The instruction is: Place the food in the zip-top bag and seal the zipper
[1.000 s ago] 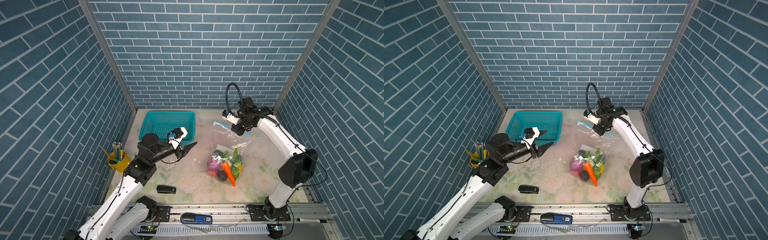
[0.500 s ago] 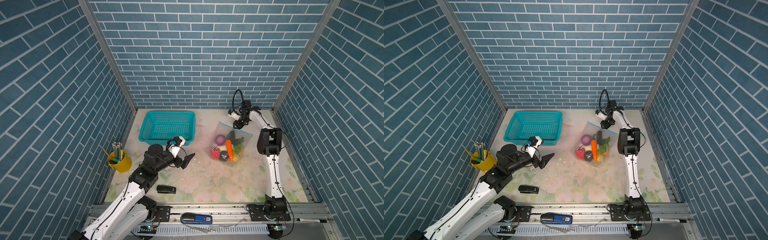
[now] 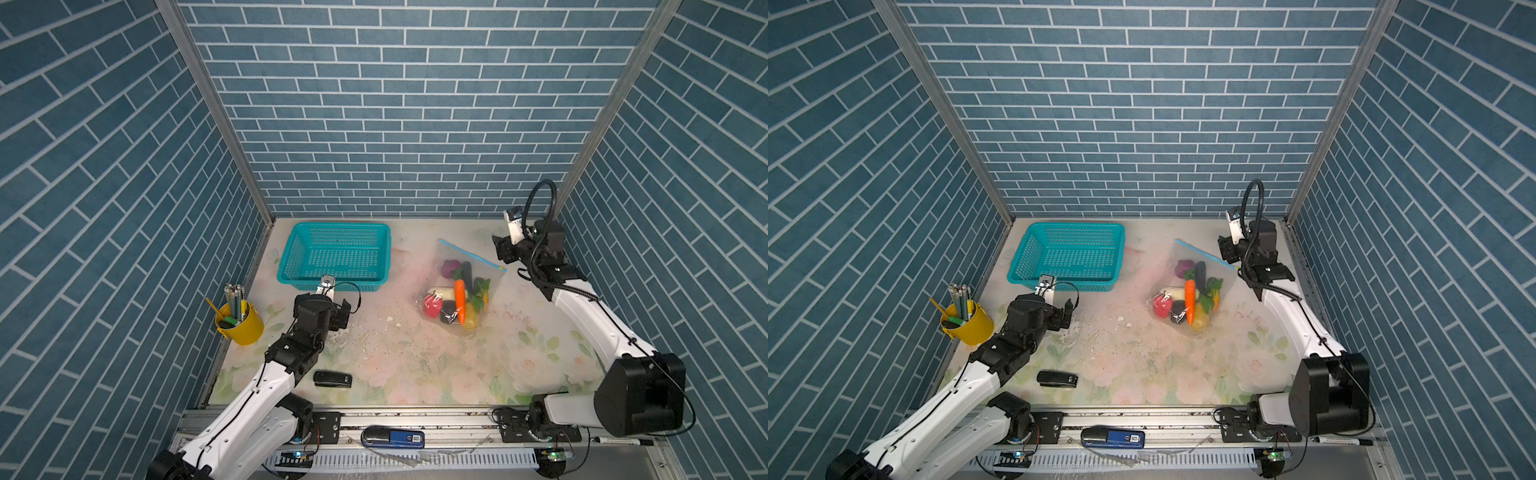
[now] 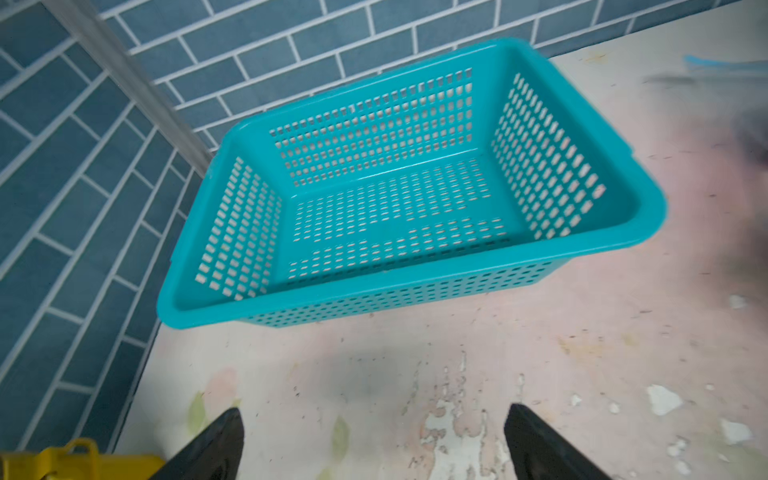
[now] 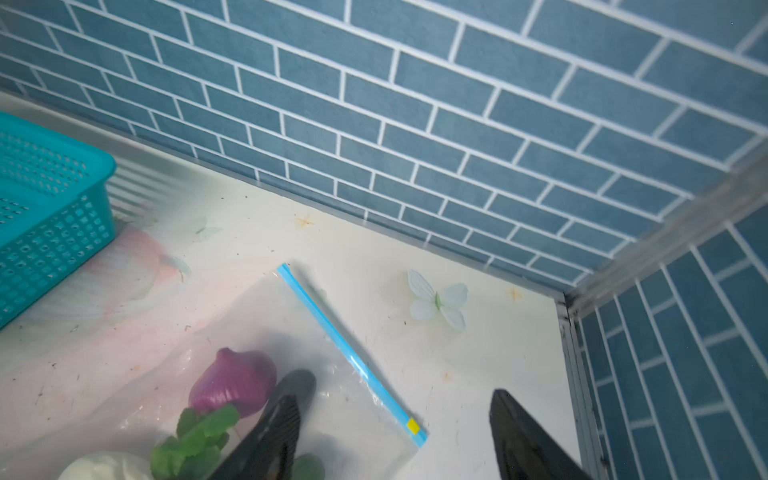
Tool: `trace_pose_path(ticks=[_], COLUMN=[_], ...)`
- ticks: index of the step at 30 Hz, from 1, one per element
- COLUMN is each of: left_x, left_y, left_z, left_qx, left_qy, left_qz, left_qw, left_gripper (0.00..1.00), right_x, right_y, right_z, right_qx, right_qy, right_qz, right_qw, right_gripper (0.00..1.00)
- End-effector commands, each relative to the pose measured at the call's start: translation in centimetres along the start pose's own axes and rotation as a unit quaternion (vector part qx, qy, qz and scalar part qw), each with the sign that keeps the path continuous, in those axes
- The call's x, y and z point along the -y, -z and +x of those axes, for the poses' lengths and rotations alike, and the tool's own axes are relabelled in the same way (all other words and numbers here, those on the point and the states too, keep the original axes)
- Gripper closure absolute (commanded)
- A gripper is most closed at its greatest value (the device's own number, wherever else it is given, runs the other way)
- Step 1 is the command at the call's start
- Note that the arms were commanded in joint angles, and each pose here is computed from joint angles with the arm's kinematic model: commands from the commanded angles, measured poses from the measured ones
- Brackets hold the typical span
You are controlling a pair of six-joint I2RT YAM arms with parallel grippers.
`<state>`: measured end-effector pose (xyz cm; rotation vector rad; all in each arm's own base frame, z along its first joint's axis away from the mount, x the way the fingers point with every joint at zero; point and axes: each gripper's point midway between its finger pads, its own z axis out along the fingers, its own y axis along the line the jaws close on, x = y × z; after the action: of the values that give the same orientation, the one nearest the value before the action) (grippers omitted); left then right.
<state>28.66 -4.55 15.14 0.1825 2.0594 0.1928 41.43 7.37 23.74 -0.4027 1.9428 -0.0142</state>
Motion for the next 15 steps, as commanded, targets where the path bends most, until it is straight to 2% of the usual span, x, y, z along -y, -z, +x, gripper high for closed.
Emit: trace_pose_path(ticks=[1, 3, 7, 10, 15], left_x=[-2.0, -2.2, -3.1, -3.3, -2.8], left_y=[-0.4, -0.6, -2.5, -3.8, -5.7], left_z=[1.6, 2.1, 2.7, 2.6, 1.0], left_qx=[0.023, 0.049, 0.030, 0.034, 0.059], left_qy=[0.007, 0.024, 0.031, 0.047, 0.021], left_qz=[-0.042, -0.034, -0.040, -0.040, -0.030], left_qw=[0.999, 0.998, 0.998, 0.997, 0.998], left_gripper=[0.01, 0.01, 0.01, 0.03, 0.04], right_x=[0.8, 1.0, 1.9, 2.1, 2.8], right_y=[0.9, 2.5, 3.9, 3.9, 2.4], right_z=[5.7, 8.1, 11.6, 12.4, 13.7], right_qx=[-0.009, 0.003, 0.012, 0.035, 0.061], right_qy=[-0.050, -0.053, -0.083, -0.097, -0.100], right_qz=[0.056, 0.082, 0.126, 0.139, 0.161], right_qw=[0.997, 0.995, 0.988, 0.985, 0.980], right_gripper=[0.27, 0.27, 0.27, 0.27, 0.27])
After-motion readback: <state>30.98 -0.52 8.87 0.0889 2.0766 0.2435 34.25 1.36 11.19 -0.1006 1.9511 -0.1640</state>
